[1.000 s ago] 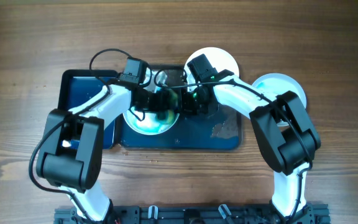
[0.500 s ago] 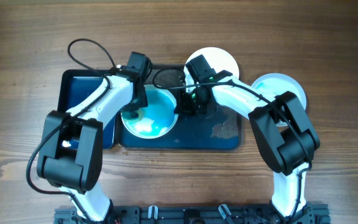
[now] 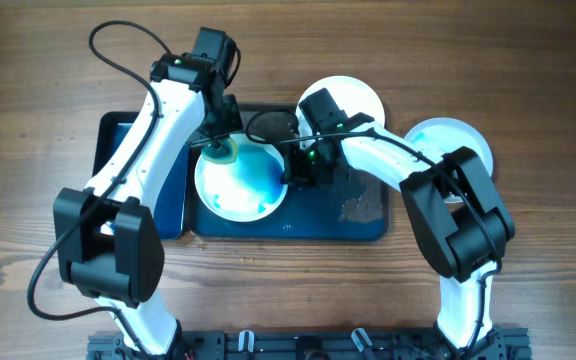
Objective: Clean dirty plates on tray and stack at the side
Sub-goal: 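Lift the bottom plate with right gripper and stack it on the first, then drag the top white plate to tray center with the right gripper, then scrub the last plate with the sponge in the left gripper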
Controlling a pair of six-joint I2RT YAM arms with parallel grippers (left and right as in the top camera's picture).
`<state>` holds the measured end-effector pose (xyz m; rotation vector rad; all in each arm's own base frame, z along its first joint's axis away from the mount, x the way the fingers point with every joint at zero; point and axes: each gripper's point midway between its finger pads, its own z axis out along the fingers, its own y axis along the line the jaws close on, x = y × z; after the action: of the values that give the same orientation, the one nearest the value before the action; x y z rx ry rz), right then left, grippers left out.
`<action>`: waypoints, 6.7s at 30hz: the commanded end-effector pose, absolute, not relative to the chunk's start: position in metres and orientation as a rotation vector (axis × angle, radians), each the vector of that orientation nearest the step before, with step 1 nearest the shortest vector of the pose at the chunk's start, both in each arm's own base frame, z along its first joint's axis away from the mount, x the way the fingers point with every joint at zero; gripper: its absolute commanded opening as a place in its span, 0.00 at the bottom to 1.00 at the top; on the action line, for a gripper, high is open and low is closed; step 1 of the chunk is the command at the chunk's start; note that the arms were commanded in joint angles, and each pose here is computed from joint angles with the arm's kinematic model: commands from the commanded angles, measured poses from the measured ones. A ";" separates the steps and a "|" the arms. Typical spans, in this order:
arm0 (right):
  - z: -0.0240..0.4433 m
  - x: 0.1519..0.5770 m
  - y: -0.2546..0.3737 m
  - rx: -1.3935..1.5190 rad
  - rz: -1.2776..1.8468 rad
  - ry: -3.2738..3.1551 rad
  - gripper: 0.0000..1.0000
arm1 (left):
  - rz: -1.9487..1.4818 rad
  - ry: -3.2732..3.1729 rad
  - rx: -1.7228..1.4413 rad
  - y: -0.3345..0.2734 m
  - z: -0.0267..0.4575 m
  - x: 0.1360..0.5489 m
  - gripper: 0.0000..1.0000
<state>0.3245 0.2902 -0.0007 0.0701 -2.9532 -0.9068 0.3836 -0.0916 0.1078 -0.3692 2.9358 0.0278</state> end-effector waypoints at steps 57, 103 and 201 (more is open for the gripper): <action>0.167 0.326 -0.048 -0.923 -0.156 -3.384 0.04 | 0.015 2.883 -0.531 -0.051 0.110 0.400 0.04; 0.014 0.444 0.105 -0.163 -0.524 -3.317 0.34 | 0.014 2.884 -0.531 -0.051 0.110 0.400 0.04; -0.012 0.338 0.219 -0.038 -0.686 -2.950 0.04 | 0.220 2.703 -0.502 -0.074 -0.005 0.408 0.04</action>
<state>0.3467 0.2244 0.0006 -0.0258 -2.9845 -0.7291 0.3888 -0.1725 0.0045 -0.0949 2.8739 -0.4410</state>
